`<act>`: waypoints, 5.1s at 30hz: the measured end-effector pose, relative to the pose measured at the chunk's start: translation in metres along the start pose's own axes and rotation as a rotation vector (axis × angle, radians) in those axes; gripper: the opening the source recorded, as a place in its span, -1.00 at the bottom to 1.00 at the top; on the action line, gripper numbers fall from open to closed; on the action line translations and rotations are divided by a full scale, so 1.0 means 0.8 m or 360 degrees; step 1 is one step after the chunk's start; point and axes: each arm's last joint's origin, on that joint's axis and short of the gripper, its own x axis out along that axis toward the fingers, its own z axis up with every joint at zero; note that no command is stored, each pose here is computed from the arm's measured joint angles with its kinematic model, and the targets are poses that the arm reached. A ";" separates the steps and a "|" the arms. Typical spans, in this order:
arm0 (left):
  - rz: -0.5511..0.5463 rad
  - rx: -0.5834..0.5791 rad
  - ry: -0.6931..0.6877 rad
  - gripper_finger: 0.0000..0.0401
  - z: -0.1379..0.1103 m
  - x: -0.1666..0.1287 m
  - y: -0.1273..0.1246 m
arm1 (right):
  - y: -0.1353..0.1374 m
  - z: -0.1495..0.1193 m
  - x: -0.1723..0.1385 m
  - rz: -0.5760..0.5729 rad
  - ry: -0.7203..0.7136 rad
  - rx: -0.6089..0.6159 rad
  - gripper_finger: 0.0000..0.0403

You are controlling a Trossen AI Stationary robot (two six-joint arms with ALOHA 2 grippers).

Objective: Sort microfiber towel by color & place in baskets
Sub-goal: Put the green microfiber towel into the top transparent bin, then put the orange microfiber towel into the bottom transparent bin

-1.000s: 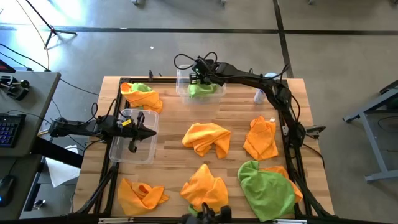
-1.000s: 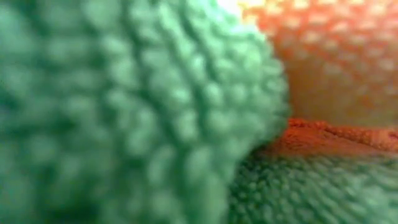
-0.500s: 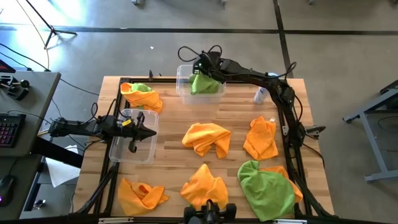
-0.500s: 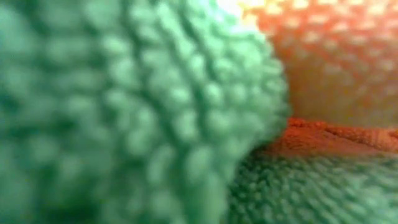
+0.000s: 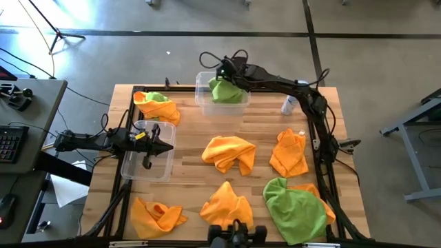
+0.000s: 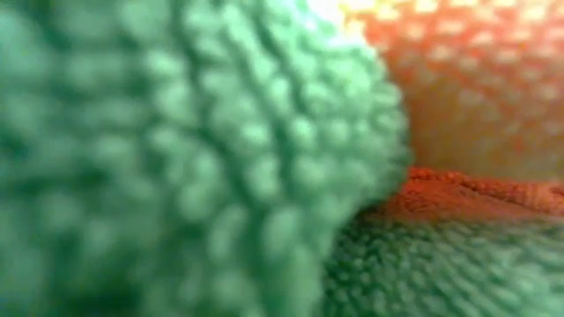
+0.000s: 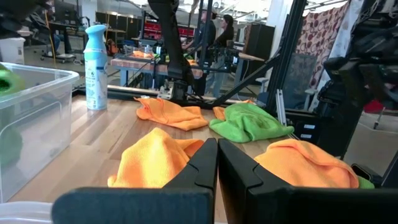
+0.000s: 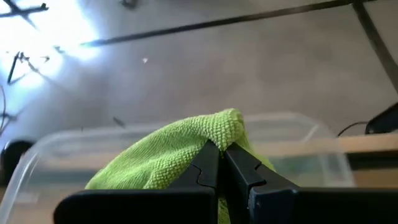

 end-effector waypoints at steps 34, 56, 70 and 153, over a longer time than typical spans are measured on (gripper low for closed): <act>0.0000 0.0000 -0.0001 -1.00 0.000 0.000 0.000 | 0.005 -0.029 -0.012 0.0289 0.0558 -0.0356 -0.42; -0.0001 -0.0003 -0.0009 -1.00 0.001 0.000 0.000 | -0.039 0.001 -0.161 0.0416 0.0582 -0.1058 -0.43; 0.0159 -0.0046 -0.0087 -1.00 0.057 -0.002 -0.003 | -0.080 -0.030 -0.265 0.0434 0.0395 -0.1376 -0.96; 0.2034 -0.1188 0.1729 -0.37 0.135 0.026 0.246 | -0.320 -0.203 -0.273 0.1370 -0.0154 -0.0495 -1.00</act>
